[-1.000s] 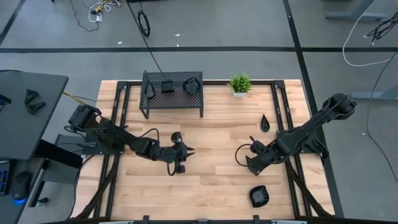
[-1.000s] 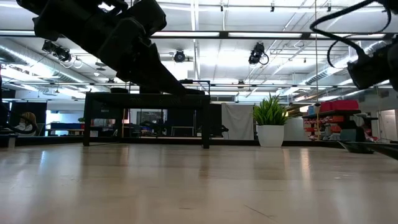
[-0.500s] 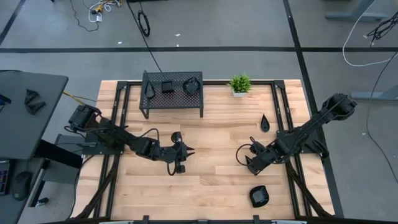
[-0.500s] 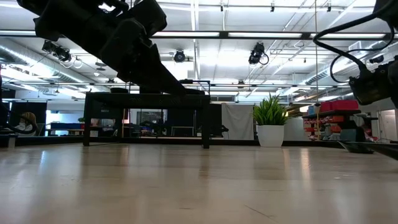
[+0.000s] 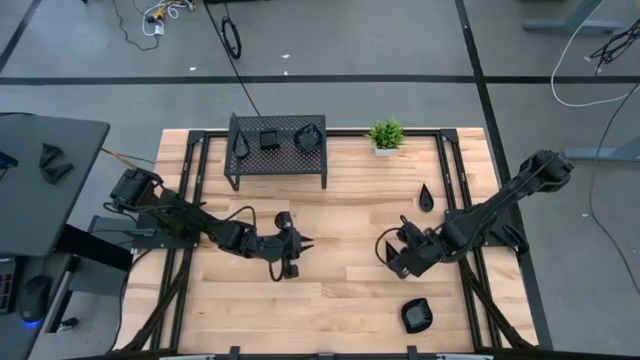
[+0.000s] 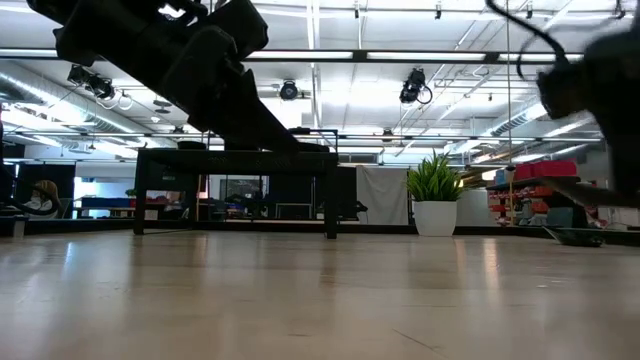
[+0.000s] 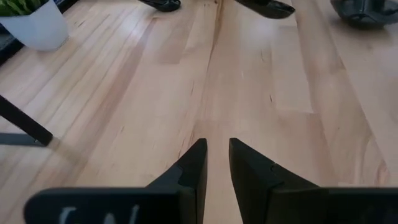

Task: Pick & Place Mini shaped plates
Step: Stack the black drop shaped plate on top of the black drop shaped plates on the shelf

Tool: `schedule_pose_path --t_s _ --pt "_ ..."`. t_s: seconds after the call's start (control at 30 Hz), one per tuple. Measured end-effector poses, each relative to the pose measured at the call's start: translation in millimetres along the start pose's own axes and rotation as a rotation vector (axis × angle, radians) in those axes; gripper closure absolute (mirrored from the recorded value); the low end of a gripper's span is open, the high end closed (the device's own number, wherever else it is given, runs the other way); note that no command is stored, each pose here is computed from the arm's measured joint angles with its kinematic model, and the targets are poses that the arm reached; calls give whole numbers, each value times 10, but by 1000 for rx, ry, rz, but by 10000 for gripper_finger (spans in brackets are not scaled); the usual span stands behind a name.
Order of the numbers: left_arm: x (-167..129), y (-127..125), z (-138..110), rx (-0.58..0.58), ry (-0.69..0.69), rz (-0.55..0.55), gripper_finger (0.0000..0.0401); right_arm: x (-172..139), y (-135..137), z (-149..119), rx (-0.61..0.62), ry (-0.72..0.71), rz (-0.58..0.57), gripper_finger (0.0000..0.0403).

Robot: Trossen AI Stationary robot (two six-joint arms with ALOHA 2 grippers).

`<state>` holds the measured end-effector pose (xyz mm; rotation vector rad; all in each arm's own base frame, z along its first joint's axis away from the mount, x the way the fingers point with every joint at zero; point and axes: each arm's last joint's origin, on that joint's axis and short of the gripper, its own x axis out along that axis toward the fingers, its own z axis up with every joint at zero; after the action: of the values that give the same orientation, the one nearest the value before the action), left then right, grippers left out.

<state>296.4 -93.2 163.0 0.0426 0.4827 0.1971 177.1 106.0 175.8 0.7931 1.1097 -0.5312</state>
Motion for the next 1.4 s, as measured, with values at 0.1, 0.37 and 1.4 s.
schedule_pose_path --t_s 0.1,0.37,1.4 --pt "0 -4 20 -49 -19 -6 330 -124 138 109 -4 -168 23 401" --pt "9 34 241 -67 -213 -23 316 -223 634 490 -142 -622 -66 402" --pt "-43 183 524 -19 -344 482 334 26 1352 1209 -368 -1078 -330 403"
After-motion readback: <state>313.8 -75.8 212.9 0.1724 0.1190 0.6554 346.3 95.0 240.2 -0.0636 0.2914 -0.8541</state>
